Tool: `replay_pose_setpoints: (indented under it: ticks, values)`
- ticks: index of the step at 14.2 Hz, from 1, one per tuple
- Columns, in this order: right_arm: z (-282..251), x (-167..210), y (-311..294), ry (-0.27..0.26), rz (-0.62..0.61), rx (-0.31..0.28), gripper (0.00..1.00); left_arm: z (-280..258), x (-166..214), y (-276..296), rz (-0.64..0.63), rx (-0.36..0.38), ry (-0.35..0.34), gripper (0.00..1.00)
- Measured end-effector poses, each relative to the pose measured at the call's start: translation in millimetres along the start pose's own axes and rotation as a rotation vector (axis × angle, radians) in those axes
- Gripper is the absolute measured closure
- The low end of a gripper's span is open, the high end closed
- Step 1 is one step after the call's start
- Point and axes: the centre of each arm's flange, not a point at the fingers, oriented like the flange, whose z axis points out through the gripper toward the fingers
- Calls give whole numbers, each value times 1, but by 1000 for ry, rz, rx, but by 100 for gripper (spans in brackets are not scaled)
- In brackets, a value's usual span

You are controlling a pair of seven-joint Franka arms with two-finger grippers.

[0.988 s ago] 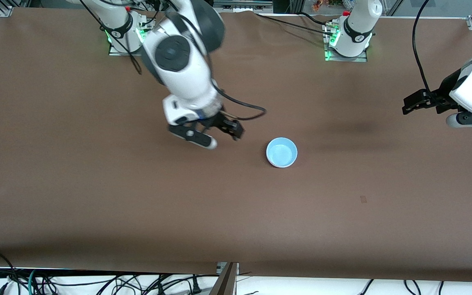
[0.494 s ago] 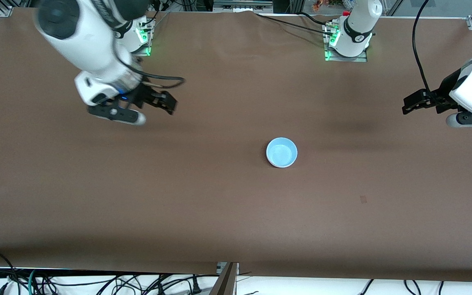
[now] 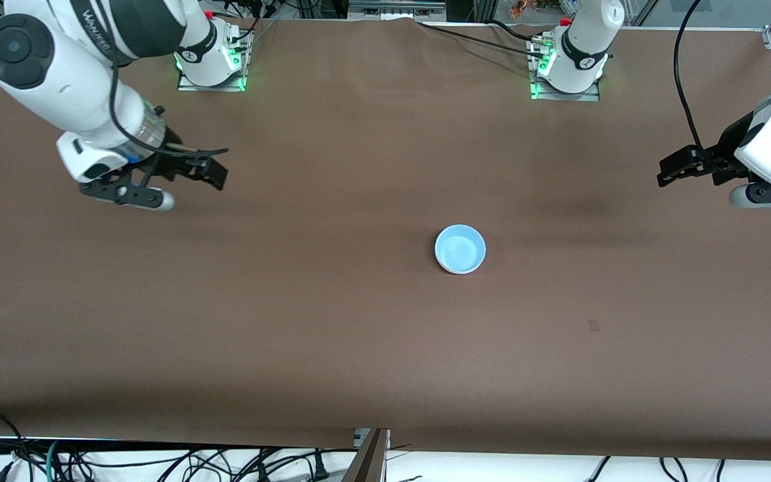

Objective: Stack pink and blue bowls on white bowl
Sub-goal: 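Open the right gripper and lift it off the stacked bowls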

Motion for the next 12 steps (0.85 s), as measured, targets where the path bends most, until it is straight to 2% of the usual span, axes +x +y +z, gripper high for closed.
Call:
replay_pose_setpoints:
  ticks: [5, 9, 12]
  values:
    - [-12, 24, 88, 12, -146, 34, 0, 0, 0, 0, 0, 0, 0, 0]
    - [-14, 27, 109, 11, -237, 41, 0, 0, -1, 0, 0, 1, -7, 0]
    - [-18, 26, 112, 17, -258, 35, 0, 1, -1, 0, 0, 1, -8, 0]
